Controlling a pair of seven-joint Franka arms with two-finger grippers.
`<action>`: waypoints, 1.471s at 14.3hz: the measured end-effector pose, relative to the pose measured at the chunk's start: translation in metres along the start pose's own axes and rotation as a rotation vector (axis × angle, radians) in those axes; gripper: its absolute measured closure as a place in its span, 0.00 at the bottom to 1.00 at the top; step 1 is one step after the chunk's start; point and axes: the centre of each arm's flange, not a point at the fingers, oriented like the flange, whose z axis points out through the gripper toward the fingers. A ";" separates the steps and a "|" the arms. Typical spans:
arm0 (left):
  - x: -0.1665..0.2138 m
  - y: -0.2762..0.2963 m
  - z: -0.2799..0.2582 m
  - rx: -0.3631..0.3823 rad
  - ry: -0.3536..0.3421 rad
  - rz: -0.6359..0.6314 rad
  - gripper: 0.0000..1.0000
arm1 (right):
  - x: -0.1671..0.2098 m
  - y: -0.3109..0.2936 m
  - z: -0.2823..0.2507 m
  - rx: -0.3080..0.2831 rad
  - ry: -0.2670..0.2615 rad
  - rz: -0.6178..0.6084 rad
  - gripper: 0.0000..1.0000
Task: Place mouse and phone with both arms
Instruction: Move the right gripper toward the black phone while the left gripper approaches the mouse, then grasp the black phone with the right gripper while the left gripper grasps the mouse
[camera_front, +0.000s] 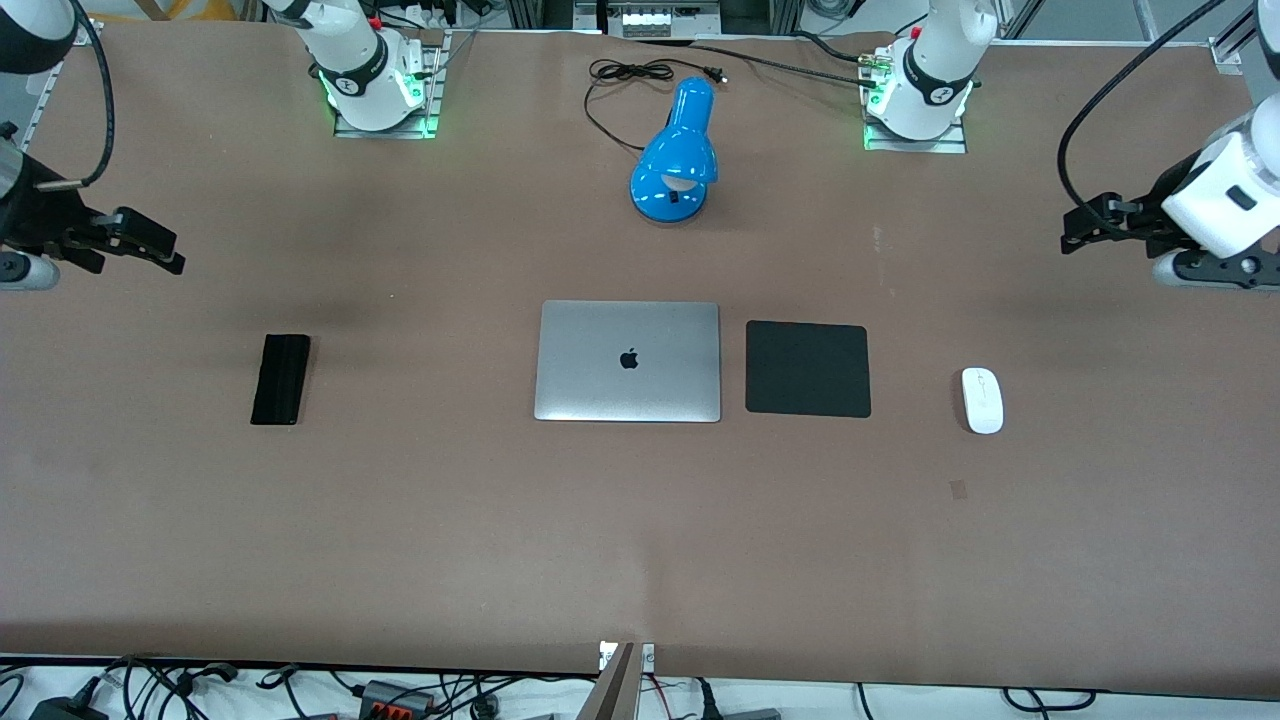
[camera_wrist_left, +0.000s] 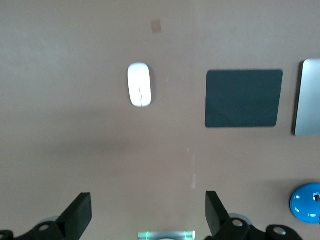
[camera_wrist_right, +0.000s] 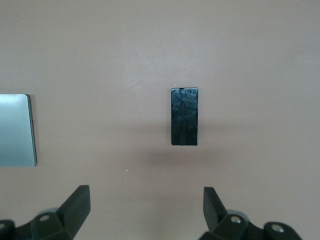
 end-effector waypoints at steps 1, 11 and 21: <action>0.004 0.000 0.008 0.000 -0.017 -0.001 0.00 | 0.003 0.000 0.008 0.000 -0.015 0.000 0.00; 0.148 -0.016 0.226 0.009 -0.161 -0.019 0.00 | 0.068 0.047 0.197 -0.036 -0.129 0.055 0.00; 0.133 -0.044 0.362 0.025 0.146 -0.003 0.00 | 0.072 0.058 0.333 -0.061 -0.220 0.161 0.00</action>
